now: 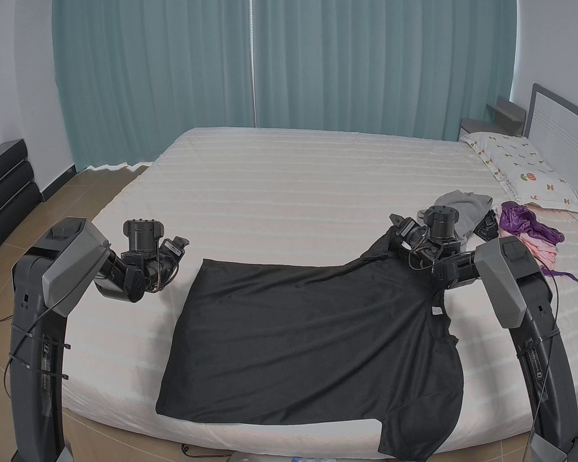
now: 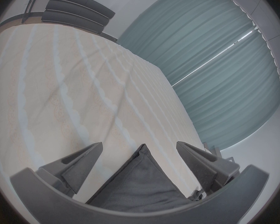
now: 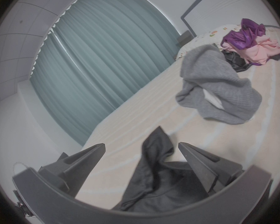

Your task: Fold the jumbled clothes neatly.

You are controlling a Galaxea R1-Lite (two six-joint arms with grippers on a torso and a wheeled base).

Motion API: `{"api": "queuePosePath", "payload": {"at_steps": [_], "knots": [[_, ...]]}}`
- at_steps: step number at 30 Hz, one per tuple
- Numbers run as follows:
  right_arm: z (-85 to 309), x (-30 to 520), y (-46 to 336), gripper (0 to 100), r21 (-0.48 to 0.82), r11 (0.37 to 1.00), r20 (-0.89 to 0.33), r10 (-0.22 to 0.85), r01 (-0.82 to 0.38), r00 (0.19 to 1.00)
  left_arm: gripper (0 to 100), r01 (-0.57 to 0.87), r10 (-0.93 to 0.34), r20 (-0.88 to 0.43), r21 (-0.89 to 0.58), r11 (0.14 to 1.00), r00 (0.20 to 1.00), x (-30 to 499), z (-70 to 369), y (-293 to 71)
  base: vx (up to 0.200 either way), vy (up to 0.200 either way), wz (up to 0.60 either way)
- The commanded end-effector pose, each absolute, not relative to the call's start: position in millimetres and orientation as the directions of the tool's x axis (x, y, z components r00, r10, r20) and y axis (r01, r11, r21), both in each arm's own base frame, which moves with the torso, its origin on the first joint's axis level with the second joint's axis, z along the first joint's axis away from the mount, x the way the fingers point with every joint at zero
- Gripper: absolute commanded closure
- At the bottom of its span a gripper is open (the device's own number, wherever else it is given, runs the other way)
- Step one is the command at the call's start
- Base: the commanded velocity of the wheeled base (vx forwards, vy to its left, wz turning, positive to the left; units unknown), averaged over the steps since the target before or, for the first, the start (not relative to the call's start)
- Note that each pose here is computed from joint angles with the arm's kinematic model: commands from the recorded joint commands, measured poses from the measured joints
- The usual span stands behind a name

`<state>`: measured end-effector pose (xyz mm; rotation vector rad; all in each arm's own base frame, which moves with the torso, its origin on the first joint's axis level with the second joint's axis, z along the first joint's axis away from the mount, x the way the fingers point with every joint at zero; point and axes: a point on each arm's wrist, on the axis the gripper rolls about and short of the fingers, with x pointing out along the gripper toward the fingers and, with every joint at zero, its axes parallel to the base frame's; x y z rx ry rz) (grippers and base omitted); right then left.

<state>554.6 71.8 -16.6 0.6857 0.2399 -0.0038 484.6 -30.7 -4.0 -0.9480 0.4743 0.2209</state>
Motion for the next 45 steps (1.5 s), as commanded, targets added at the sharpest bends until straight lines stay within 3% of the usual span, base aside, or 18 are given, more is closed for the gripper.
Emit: {"api": "queuePosePath", "payload": {"at_steps": [1, 12, 18, 21, 42, 43, 45], "knots": [[-13.0, 555.6, 57.7, 0, 0.619, 0.777, -0.241, 0.044, 0.118, 0.969, 0, -0.378, -0.029, -0.479, -0.726, 0.574, 0.877, 486.1, -5.2, -31.5, 0.000, 0.000, 0.00], [-29.7, 534.3, 30.8, 0, 0.546, 0.811, -0.361, 0.001, 0.211, 0.933, 0, -0.270, -0.162, -0.435, -0.767, 0.582, 0.886, 497.3, 1.6, -52.1, 0.000, 0.000, 0.00], [-38.7, 528.9, 23.1, 0, 0.542, 0.809, -0.371, -0.012, 0.227, 0.929, 0, -0.226, -0.200, -0.446, -0.731, 0.644, 0.872, 503.3, -20.5, -80.0, 0.000, 0.000, 0.00], [-42.1, 528.5, 23.1, 0, 0.542, 0.809, -0.374, -0.013, 0.229, 0.928, 0, -0.219, -0.188, -0.461, -0.692, 0.688, 0.867, 503.3, -30.6, -80.5, 0.000, 0.000, 0.00], [-47.4, 527.4, 30.3, 0, 0.533, 0.817, -0.384, 0.000, 0.221, 0.924, 0, -0.253, -0.101, -0.492, -0.599, 0.760, 0.865, 509.7, -55.4, -85.8, 0.000, 0.000, 0.00], [-48.2, 527.3, 32.0, 0, 0.533, 0.817, -0.385, 0.003, 0.220, 0.923, 100, -0.254, -0.102, -0.496, -0.597, 0.760, 0.862, 509.3, -56.5, -86.5, 0.000, 0.000, 0.00], [-50.6, 527.0, 33.6, 0, 0.531, 0.818, -0.389, 0.006, 0.220, 0.921, 100, -0.251, -0.102, -0.491, -0.600, 0.760, 0.865, 509.6, -55.3, -86.6, 0.000, 0.000, 0.00]]}}
